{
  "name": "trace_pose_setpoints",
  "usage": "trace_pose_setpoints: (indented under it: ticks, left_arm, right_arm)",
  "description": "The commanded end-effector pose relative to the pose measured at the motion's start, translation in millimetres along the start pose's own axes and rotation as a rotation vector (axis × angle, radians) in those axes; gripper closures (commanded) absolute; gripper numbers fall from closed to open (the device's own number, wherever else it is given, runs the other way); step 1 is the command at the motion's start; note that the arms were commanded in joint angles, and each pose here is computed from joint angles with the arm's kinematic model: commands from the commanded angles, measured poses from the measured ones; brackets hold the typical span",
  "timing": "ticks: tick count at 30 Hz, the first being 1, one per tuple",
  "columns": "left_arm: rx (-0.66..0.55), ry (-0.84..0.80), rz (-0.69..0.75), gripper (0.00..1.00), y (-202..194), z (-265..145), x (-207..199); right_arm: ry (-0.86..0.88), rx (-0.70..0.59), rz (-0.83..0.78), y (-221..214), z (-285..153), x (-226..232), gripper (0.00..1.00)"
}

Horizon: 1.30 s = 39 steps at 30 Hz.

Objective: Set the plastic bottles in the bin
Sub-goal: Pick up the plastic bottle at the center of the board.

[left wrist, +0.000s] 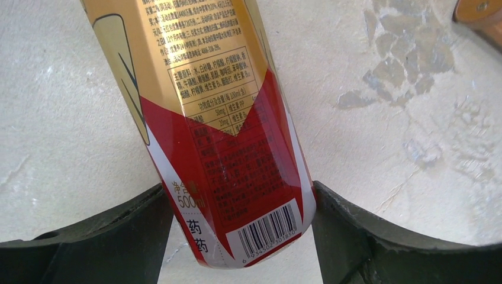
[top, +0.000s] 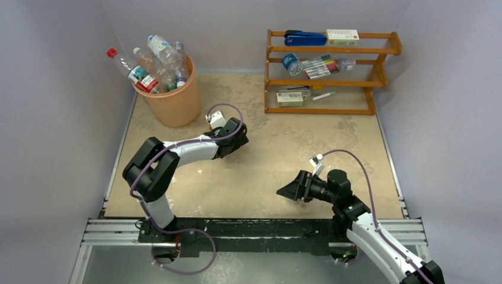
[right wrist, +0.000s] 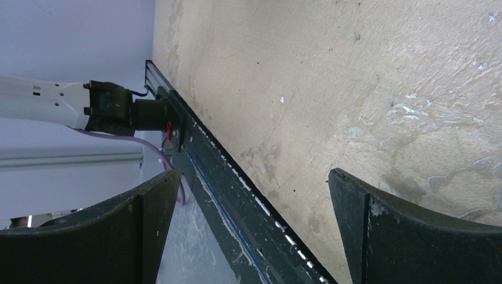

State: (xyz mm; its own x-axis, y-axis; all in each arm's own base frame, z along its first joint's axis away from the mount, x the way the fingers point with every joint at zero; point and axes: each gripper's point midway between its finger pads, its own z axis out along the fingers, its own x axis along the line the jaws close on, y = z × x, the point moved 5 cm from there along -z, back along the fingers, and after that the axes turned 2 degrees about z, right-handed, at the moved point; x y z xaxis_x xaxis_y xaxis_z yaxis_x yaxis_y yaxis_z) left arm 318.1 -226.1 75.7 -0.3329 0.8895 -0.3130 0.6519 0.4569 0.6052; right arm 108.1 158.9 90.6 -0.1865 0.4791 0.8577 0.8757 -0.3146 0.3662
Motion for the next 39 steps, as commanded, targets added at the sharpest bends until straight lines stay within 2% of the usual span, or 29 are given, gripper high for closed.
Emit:
trace_pose_setpoints:
  ticks: [1,8,23,29,39]
  left_arm:
    - [0.035,-0.018,0.219,0.45,-0.3,-15.8,4.8]
    - [0.041,-0.066,0.312,0.48,16.4,-46.2,0.4]
    - [-0.036,-0.332,0.257,0.48,90.4,-150.5,-49.3]
    - [-0.112,-0.410,0.196,0.48,135.9,-191.5,-60.6]
    - [-0.302,-0.459,0.073,0.45,229.8,-259.8,-44.2]
  right_arm:
    - [0.035,-0.006,-0.017,2.3,0.9,5.4,0.01]
    - [0.031,-0.002,-0.015,1.8,1.9,3.9,0.01]
    - [0.035,-0.002,-0.020,4.4,4.3,5.0,0.01]
    - [0.034,-0.004,-0.019,3.3,3.0,4.6,0.01]
    - [0.038,-0.003,-0.018,-0.2,2.2,1.5,0.01]
